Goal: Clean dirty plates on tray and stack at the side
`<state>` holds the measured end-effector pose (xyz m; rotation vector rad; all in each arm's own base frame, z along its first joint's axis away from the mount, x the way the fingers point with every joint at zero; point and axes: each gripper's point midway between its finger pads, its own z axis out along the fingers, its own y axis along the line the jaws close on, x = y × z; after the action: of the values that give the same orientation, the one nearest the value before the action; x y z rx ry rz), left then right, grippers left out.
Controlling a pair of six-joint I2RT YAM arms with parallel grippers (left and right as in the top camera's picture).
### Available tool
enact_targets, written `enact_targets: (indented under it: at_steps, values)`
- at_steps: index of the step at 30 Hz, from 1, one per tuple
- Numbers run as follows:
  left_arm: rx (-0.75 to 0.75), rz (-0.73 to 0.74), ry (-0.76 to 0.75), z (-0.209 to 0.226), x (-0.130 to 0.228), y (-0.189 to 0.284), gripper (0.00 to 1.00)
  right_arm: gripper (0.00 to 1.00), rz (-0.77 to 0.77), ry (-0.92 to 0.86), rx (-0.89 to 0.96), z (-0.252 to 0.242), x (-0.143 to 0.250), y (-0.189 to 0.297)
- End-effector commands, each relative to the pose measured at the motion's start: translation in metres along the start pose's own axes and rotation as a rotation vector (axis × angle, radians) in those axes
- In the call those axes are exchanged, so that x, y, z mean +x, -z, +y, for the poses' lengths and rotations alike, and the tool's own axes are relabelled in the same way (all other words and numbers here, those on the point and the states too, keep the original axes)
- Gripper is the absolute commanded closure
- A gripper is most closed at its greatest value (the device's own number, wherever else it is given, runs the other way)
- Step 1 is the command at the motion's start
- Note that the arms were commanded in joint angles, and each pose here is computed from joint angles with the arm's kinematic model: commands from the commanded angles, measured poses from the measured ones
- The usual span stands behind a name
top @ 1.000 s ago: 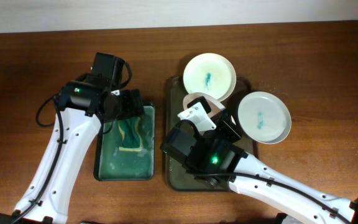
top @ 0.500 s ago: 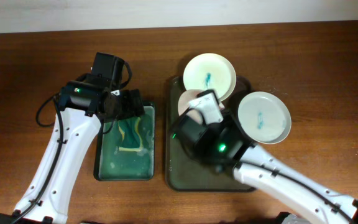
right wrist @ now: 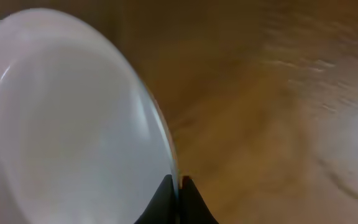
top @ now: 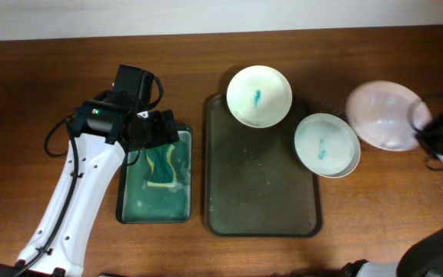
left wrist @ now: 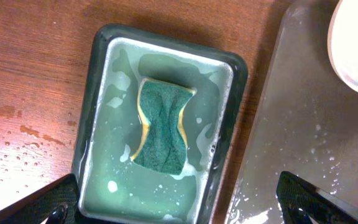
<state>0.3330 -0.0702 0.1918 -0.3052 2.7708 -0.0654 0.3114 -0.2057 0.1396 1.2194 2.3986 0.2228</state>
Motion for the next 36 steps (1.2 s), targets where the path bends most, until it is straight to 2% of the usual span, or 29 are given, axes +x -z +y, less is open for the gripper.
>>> enact_targets:
  at_steps: [1, 4, 7, 8, 9, 11, 13, 17, 19, 20, 22, 26, 30, 33, 35, 36]
  values:
    - [0.009, -0.011, -0.003, -0.001, -0.003, 0.004, 0.01, 0.96, 0.027, -0.209, 0.143, -0.072, -0.012, -0.023]
    - [0.008, -0.011, -0.003, -0.001, -0.003, 0.004, 0.01, 0.96, 0.131, -0.278, 0.186, -0.103, 0.003, -0.053]
    - [0.009, -0.011, -0.003, -0.001, -0.003, 0.004, 0.01, 0.96, 0.188, -0.272, 0.220, -0.109, 0.014, -0.070]
    - [0.009, -0.011, -0.003, -0.001, -0.003, 0.004, 0.00, 0.90, 0.193, -0.270, 0.224, -0.109, 0.016, -0.070]
    - [0.009, -0.011, -0.003, -0.001, -0.003, 0.004, 0.01, 0.57, 0.204, -0.272, 0.190, -0.103, 0.017, -0.071]
    - [0.009, -0.011, -0.003, -0.001, -0.003, 0.004, 0.01, 0.43, 0.226, -0.231, 0.035, -0.075, 0.018, -0.066]
    - [0.009, -0.011, -0.003, -0.001, -0.002, 0.004, 0.01, 0.43, 0.230, -0.127, -0.129, -0.035, 0.020, -0.050]
    - [0.008, -0.011, -0.003, -0.001, -0.003, 0.004, 0.01, 0.46, 0.279, 0.152, -0.190, 0.024, 0.049, -0.040]
    - [0.009, -0.011, -0.003, -0.001, -0.003, 0.004, 0.01, 0.46, 0.303, 0.383, -0.100, 0.048, 0.070, -0.060]
    - [0.009, -0.011, -0.003, -0.001, -0.003, 0.004, 0.00, 0.43, 0.281, 0.535, -0.002, 0.057, 0.075, -0.076]
    - [0.009, -0.011, -0.003, -0.001, -0.003, 0.004, 0.00, 0.41, 0.189, 0.660, 0.173, 0.061, 0.064, -0.094]
    - [0.009, -0.011, -0.003, -0.001, -0.003, 0.004, 0.01, 0.41, 0.149, 0.714, 0.173, 0.078, 0.064, -0.114]
    - [0.009, -0.011, -0.003, -0.001, -0.003, 0.004, 0.00, 0.45, 0.227, 0.709, 0.145, 0.071, 0.079, -0.135]
    - [0.008, -0.011, -0.003, -0.001, -0.003, 0.004, 0.01, 0.58, 0.294, 0.712, 0.106, 0.069, 0.095, -0.149]
    - [0.009, -0.011, -0.003, -0.001, -0.003, 0.004, 0.01, 0.77, 0.329, 0.703, 0.075, 0.070, 0.103, -0.150]
    - [0.009, -0.011, -0.003, -0.001, -0.003, 0.004, 0.01, 0.91, 0.352, 0.693, 0.034, 0.076, 0.110, -0.149]
